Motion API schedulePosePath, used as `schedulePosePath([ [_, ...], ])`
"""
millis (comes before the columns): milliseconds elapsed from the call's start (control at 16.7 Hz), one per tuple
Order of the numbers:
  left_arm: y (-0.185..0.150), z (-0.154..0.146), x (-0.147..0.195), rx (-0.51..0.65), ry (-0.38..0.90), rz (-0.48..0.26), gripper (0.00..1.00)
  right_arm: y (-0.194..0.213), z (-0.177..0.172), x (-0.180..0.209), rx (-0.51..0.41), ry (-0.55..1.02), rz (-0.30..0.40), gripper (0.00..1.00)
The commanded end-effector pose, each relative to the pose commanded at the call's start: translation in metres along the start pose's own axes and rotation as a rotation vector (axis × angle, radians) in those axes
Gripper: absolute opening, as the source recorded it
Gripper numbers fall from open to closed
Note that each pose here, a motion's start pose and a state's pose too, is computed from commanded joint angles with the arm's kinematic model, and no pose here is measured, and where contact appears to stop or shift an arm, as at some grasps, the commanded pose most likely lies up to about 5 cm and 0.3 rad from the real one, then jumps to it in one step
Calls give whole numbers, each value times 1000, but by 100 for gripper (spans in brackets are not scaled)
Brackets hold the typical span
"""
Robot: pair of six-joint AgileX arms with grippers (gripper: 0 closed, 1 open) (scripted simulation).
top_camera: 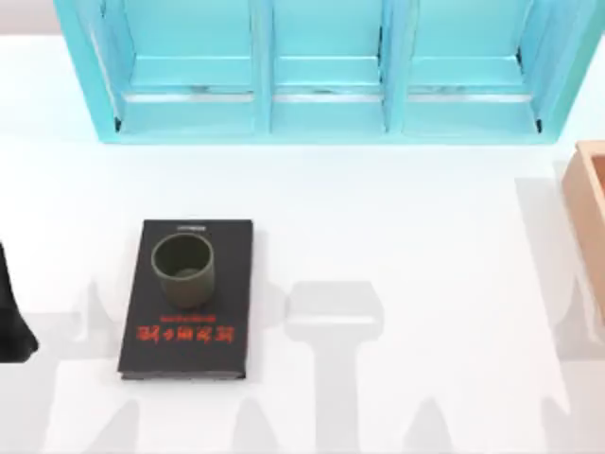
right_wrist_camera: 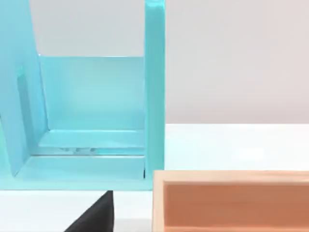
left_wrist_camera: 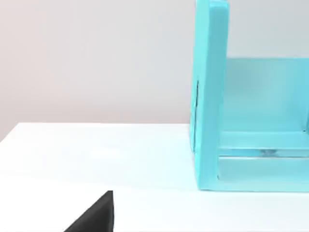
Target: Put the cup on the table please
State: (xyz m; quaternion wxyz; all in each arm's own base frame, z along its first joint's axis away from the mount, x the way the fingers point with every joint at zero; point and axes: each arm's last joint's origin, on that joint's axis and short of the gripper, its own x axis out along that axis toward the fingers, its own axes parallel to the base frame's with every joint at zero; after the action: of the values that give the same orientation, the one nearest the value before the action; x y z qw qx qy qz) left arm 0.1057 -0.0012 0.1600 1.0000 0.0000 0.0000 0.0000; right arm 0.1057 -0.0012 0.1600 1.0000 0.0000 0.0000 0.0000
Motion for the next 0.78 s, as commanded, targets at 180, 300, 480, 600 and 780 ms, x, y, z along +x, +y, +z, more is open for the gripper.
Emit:
schedulePosePath([
  [180,0,0,0,0,0,0,100,0,2,0,4,2,4,100],
  [300,0,0,0,0,0,0,100,2,12,0,21,17,20,100],
  [480,0,0,0,0,0,0,100,7,44,1,73,75,55,100],
  [600,0,0,0,0,0,0,100,12,73,7,117,137,79,100],
  [780,0,0,0,0,0,0,100,25,122,24,185,260,110,100],
])
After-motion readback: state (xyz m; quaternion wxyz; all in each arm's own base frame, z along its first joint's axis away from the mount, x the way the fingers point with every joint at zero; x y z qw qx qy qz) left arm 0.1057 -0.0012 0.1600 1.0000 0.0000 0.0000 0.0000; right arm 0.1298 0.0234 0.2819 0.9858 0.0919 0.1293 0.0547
